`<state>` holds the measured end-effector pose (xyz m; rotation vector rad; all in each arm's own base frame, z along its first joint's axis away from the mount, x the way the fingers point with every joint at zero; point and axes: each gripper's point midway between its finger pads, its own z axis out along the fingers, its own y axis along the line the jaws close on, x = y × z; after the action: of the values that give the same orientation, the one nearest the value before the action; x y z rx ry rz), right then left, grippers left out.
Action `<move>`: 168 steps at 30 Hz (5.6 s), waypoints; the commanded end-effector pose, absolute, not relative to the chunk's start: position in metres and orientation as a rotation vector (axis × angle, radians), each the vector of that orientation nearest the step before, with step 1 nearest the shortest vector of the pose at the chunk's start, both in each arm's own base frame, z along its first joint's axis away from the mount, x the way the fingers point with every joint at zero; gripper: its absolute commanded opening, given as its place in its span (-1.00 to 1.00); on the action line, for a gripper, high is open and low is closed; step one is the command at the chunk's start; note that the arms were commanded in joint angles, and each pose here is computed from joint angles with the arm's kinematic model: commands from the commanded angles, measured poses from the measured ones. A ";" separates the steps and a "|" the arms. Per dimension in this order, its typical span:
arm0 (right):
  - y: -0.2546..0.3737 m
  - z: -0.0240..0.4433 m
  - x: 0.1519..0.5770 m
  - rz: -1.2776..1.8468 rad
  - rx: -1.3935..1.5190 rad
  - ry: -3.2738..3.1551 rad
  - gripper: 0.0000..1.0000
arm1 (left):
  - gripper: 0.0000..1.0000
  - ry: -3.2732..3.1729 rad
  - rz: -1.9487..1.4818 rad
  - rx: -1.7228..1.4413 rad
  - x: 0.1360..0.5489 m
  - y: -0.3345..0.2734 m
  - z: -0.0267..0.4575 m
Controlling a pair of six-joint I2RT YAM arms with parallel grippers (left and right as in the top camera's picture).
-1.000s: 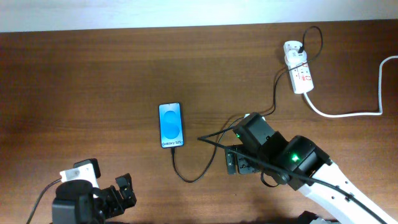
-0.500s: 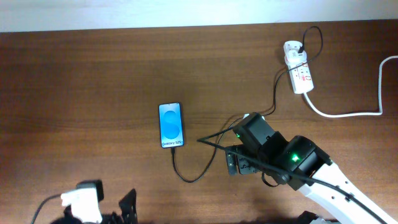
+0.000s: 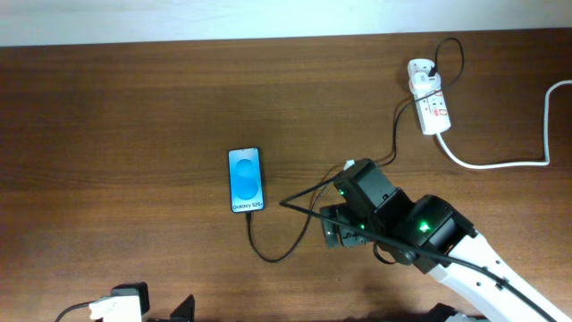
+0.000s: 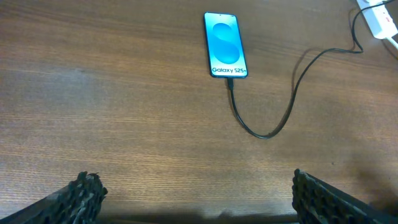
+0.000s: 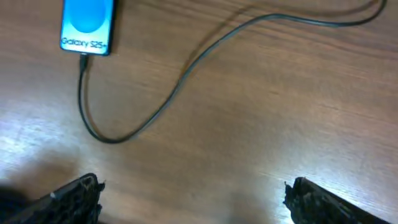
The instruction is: Plug charger to phone and switch on socket
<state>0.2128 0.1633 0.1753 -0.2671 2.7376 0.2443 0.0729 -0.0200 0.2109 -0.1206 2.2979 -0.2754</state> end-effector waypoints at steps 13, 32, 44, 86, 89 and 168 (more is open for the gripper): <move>0.155 0.214 0.174 0.327 -0.308 2.857 0.25 | 0.99 2.068 -0.314 -0.073 0.064 -0.021 0.236; 0.088 0.304 0.102 0.486 -0.271 2.569 0.94 | 0.99 1.580 -0.280 -0.163 0.180 -0.014 0.291; 0.080 0.299 0.093 0.474 -0.240 2.607 0.96 | 0.99 1.526 -0.338 -0.110 0.236 -0.033 0.217; 0.056 0.323 0.156 0.373 0.457 2.363 -0.91 | 0.99 1.669 -0.301 -0.090 0.244 -0.035 0.153; 0.063 0.325 0.179 0.298 0.492 2.361 -0.91 | 0.98 1.669 -0.301 -0.090 0.244 -0.035 0.154; -0.068 0.016 0.567 0.549 0.489 2.497 -0.92 | 0.99 1.669 -0.301 -0.090 0.244 -0.035 0.153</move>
<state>0.5663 -0.1177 0.0290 0.5794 2.4437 0.3749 0.2445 -0.0320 0.1547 -0.1171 1.6643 -0.2990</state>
